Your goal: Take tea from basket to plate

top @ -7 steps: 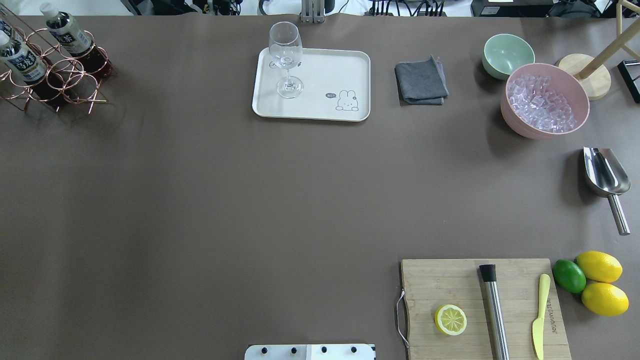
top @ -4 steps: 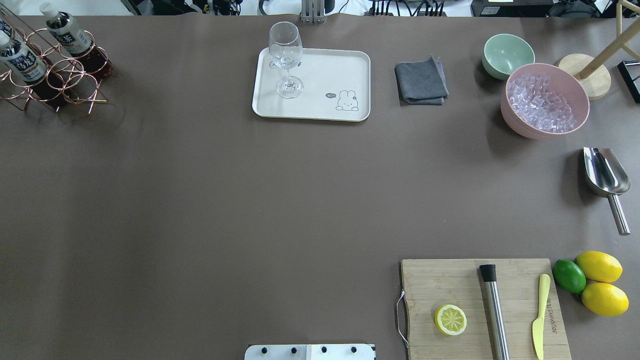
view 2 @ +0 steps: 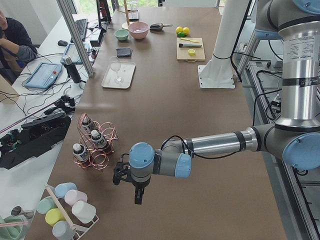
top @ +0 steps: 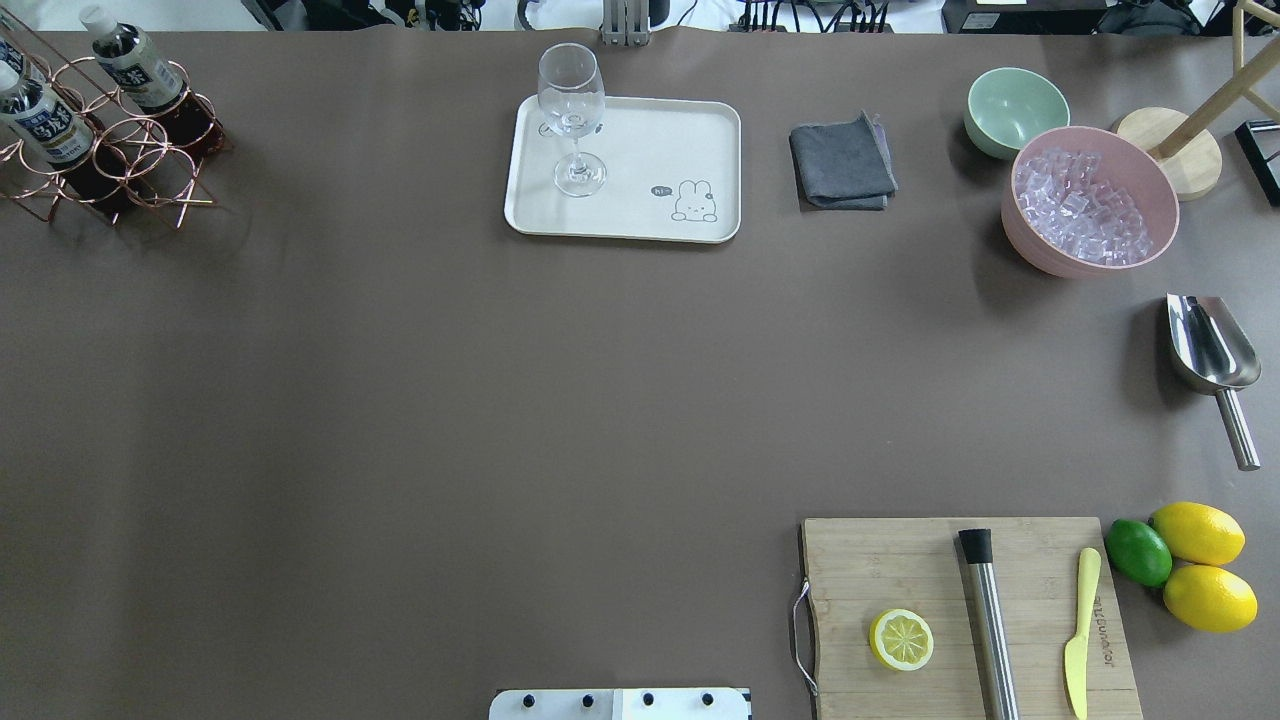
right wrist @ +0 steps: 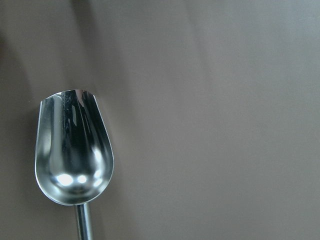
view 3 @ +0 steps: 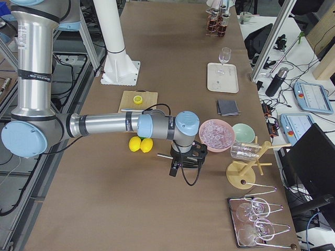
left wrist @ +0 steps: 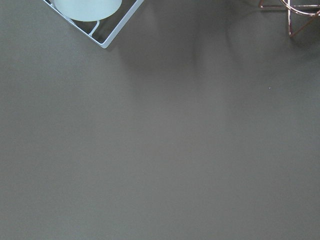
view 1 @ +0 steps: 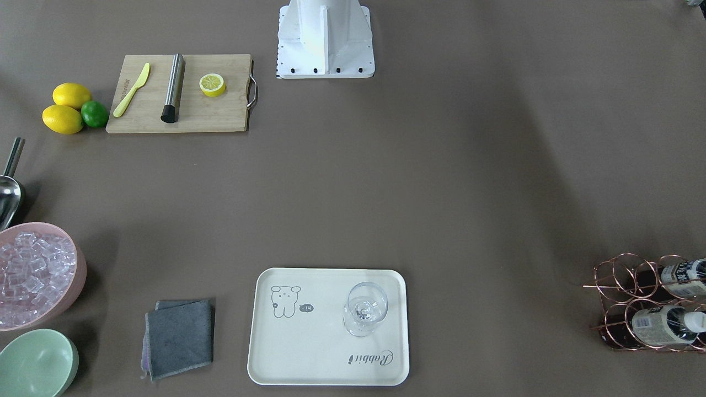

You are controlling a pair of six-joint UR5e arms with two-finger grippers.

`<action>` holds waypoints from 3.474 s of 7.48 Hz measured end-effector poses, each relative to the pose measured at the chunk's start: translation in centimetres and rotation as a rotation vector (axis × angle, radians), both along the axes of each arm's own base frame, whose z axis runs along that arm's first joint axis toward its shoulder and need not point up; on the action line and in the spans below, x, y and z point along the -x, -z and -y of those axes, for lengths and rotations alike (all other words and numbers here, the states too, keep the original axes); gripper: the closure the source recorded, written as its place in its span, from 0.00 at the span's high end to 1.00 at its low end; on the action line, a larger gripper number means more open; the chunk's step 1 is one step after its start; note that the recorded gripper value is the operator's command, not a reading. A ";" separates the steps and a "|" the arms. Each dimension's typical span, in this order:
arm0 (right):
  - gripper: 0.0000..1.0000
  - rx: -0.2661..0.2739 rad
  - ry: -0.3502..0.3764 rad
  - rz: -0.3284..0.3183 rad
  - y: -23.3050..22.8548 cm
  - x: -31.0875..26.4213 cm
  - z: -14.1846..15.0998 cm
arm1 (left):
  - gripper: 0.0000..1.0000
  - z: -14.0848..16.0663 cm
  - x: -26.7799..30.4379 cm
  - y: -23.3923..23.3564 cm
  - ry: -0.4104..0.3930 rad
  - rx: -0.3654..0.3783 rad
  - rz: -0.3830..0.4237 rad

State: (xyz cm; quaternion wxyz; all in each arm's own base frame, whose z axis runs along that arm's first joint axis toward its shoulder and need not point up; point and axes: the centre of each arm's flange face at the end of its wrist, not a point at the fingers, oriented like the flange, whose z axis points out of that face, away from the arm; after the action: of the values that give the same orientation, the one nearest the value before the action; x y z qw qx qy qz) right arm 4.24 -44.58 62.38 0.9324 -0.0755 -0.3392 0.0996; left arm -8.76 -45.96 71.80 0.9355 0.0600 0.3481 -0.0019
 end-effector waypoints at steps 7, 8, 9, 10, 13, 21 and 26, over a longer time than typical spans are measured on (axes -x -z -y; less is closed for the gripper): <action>1.00 0.000 0.000 0.003 0.0 0.0 0.0 | 0.98 0.0 0.0 0.0 0.000 0.001 0.000; 1.00 0.000 0.000 0.003 0.0 0.0 0.0 | 0.98 0.0 0.0 0.1 0.000 0.000 0.000; 1.00 0.000 0.000 0.003 0.0 0.0 0.0 | 0.98 0.0 0.0 0.2 0.000 -0.004 -0.003; 1.00 0.000 0.000 0.003 0.0 0.0 0.0 | 0.98 0.1 -0.2 0.4 -0.003 -0.006 -0.023; 1.00 0.001 0.000 0.003 0.0 0.0 0.0 | 0.98 0.2 -0.5 2.1 -0.008 -0.031 -0.091; 1.00 0.002 0.000 0.002 -0.1 0.0 0.0 | 0.98 6.9 -3.8 15.5 -0.096 -0.012 -0.085; 1.00 0.004 0.000 0.002 -0.2 0.0 0.0 | 0.98 10.9 -6.1 18.3 -0.751 -0.618 0.114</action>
State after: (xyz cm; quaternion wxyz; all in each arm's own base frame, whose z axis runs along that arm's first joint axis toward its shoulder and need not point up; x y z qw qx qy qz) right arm 4.23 -44.56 62.55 0.9319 -0.0774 -0.3400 0.1003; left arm -2.63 -56.85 53.55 0.8277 0.2050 0.2782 0.4421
